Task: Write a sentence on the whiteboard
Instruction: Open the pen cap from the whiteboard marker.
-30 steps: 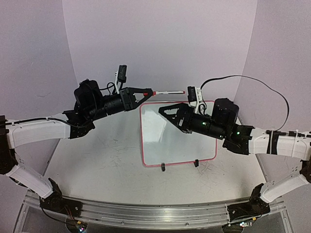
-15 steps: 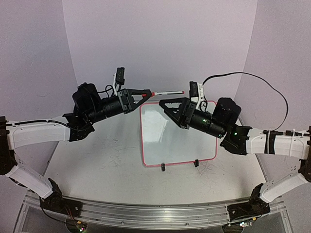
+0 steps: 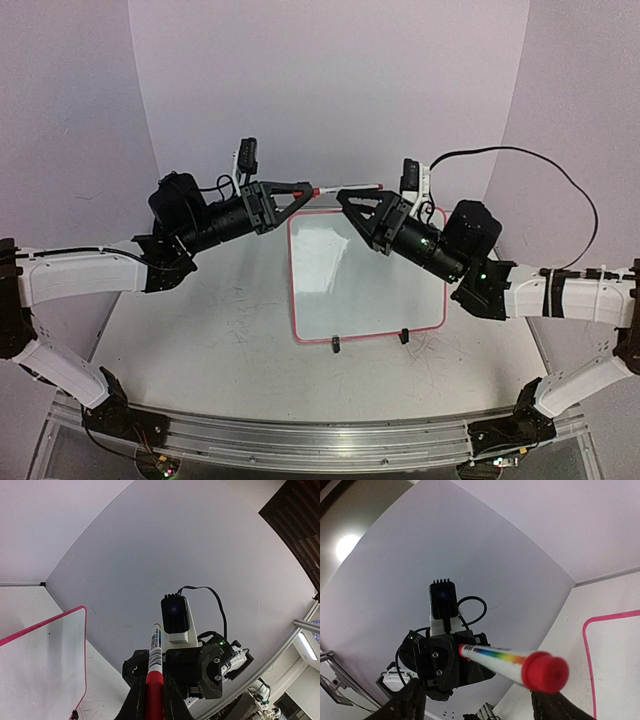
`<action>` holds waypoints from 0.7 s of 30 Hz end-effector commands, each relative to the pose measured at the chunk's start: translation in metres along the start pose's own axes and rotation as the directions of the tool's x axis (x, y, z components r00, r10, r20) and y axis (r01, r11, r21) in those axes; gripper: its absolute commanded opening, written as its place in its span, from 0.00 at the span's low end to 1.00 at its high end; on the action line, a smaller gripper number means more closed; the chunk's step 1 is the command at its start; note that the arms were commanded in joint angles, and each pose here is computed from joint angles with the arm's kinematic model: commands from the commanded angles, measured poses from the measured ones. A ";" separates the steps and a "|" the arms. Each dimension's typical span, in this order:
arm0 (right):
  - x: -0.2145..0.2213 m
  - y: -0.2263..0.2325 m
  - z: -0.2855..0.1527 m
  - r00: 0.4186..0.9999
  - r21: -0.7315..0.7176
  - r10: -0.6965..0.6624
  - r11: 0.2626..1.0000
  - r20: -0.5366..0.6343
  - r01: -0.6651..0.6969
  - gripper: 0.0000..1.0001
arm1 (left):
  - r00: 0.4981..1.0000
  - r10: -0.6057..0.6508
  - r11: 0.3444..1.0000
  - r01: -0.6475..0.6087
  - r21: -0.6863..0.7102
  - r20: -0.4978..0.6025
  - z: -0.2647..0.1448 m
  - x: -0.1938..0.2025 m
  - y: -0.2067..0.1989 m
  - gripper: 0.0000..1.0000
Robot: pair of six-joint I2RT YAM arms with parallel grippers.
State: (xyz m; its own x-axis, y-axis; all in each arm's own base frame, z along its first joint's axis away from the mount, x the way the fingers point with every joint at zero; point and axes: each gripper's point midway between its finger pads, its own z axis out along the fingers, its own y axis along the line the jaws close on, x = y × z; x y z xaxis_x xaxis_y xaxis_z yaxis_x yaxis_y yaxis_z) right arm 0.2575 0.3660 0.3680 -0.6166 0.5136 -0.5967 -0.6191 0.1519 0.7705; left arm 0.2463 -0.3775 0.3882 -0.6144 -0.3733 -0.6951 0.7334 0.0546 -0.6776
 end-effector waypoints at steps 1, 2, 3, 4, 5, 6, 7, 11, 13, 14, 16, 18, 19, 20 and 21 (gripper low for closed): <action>-0.022 0.014 0.010 0.996 -0.048 0.020 0.999 0.088 -0.015 0.61 | 1.000 0.006 0.998 -0.008 0.068 0.022 0.001 -0.005 -0.015 0.00; -0.022 0.015 0.012 0.996 -0.056 0.025 0.998 0.087 -0.020 0.59 | 1.000 0.005 0.998 -0.006 0.070 0.020 0.001 -0.004 -0.015 0.00; -0.023 0.017 0.014 0.996 -0.065 0.030 0.998 0.087 -0.025 0.57 | 1.000 0.003 0.997 -0.004 0.072 0.017 0.002 -0.003 -0.015 0.00; -0.024 0.018 0.015 0.996 -0.074 0.036 0.997 0.087 -0.029 0.55 | 1.000 0.001 0.997 -0.002 0.074 0.014 0.002 -0.002 -0.016 0.00; -0.025 0.020 0.017 0.995 -0.083 0.041 0.996 0.088 -0.033 0.54 | 1.000 -0.001 0.997 0.000 0.075 0.012 0.002 -0.002 -0.015 0.00; -0.026 0.022 0.018 0.995 -0.092 0.044 0.995 0.088 -0.036 0.53 | 1.000 -0.002 0.997 0.001 0.076 0.011 0.002 -0.001 -0.015 0.00; -0.027 0.025 0.019 0.995 -0.104 0.046 0.994 0.090 -0.036 0.52 | 1.000 -0.002 0.997 0.001 0.076 0.010 0.002 0.000 -0.015 0.00; -0.030 0.034 0.019 0.994 -0.149 0.053 0.988 0.096 -0.039 0.46 | 1.000 -0.005 0.997 0.004 0.077 0.009 0.002 0.001 -0.013 0.00; -0.029 0.034 0.021 0.994 -0.154 0.062 0.987 0.092 -0.047 0.45 | 1.000 -0.005 0.997 0.004 0.082 0.006 0.003 0.001 -0.014 0.00; -0.029 0.032 0.021 0.993 -0.151 0.070 0.987 0.093 -0.055 0.44 | 1.000 -0.005 0.996 0.005 0.085 0.005 0.003 0.001 -0.015 0.00; -0.030 0.029 0.022 0.991 -0.150 0.088 0.986 0.097 -0.073 0.35 | 1.000 -0.005 0.996 0.005 0.089 0.003 0.003 0.002 -0.016 0.00; -0.030 0.029 0.023 0.991 -0.158 0.100 0.984 0.094 -0.084 0.26 | 1.000 -0.006 0.996 0.005 0.088 0.003 0.002 0.003 -0.015 0.00; -0.029 0.031 0.024 0.991 -0.170 0.100 0.982 0.085 -0.085 0.26 | 1.000 -0.007 0.996 0.006 0.087 0.004 0.002 0.003 -0.015 0.00; -0.028 0.033 0.026 0.992 -0.178 0.102 0.980 0.077 -0.087 0.26 | 1.000 -0.007 0.996 0.007 0.087 0.004 0.002 0.003 -0.015 0.00; -0.028 0.034 0.027 0.992 -0.182 0.105 0.979 0.072 -0.090 0.26 | 1.000 -0.008 0.996 0.007 0.088 0.004 0.002 0.003 -0.015 0.00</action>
State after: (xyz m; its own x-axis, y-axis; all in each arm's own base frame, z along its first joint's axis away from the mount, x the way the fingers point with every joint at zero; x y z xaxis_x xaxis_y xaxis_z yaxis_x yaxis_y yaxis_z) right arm 0.2716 0.3778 0.3851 -0.6438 0.5719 -0.5084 -0.5964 0.0412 0.8016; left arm 0.2408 -0.3825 0.3865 -0.6358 -0.3623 -0.6816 0.7287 0.0096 -0.6848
